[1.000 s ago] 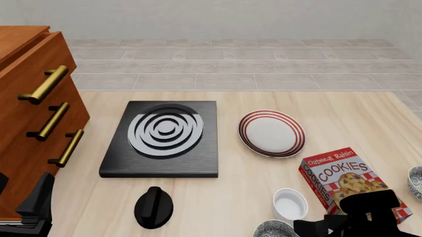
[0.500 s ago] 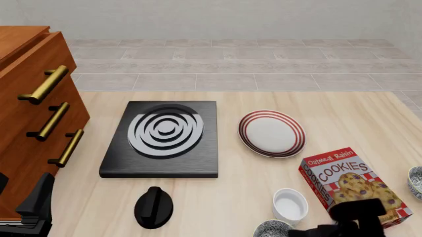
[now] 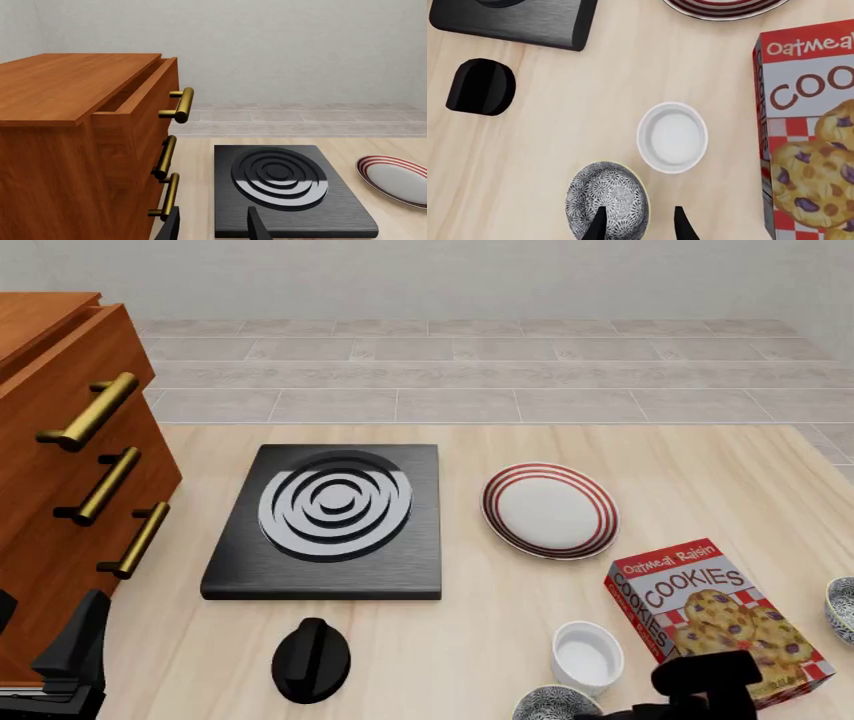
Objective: Pick the akita bowl next to the ramekin and place it on the plate.
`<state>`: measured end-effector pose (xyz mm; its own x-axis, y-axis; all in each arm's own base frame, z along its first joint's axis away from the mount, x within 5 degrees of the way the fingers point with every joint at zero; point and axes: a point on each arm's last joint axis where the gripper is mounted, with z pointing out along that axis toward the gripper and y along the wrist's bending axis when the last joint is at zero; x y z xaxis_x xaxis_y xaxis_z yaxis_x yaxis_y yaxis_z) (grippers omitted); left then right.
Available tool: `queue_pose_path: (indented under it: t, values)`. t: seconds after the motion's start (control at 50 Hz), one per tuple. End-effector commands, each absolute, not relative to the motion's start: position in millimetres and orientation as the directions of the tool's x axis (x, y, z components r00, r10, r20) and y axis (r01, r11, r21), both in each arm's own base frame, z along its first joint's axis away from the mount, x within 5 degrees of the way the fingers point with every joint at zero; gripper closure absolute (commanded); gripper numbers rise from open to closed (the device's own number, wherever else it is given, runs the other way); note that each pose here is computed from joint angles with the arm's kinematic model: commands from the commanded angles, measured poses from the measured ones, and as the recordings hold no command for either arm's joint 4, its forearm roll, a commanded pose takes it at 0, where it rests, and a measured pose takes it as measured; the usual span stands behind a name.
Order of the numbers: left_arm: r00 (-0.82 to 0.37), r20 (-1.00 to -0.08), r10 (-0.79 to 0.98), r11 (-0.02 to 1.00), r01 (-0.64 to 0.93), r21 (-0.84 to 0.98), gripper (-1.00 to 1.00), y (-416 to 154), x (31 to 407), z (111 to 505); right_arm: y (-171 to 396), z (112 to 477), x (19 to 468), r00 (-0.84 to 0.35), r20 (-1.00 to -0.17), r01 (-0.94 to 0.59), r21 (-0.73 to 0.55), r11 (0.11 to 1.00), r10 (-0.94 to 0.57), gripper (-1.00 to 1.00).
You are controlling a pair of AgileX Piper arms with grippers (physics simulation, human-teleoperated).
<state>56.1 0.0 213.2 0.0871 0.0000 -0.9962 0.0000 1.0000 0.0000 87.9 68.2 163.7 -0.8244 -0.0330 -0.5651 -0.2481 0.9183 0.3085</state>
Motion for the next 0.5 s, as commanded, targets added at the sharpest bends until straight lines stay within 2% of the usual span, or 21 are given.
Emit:
queue_pose_path:
  t: [0.02,0.5]
  values:
    - [0.087,-0.996,0.000,1.000,0.000,0.000,-1.00,0.0,56.1,213.2,71.5,158.8,89.0,-0.828,-0.559,-0.256,0.311,0.915,-0.042,-1.00]
    - [0.087,-0.996,0.000,1.000,0.000,0.000,-1.00,0.0,56.1,213.2,72.9,153.3,92.4,-0.828,-0.556,-0.270,0.288,0.919,-0.069,-1.00]
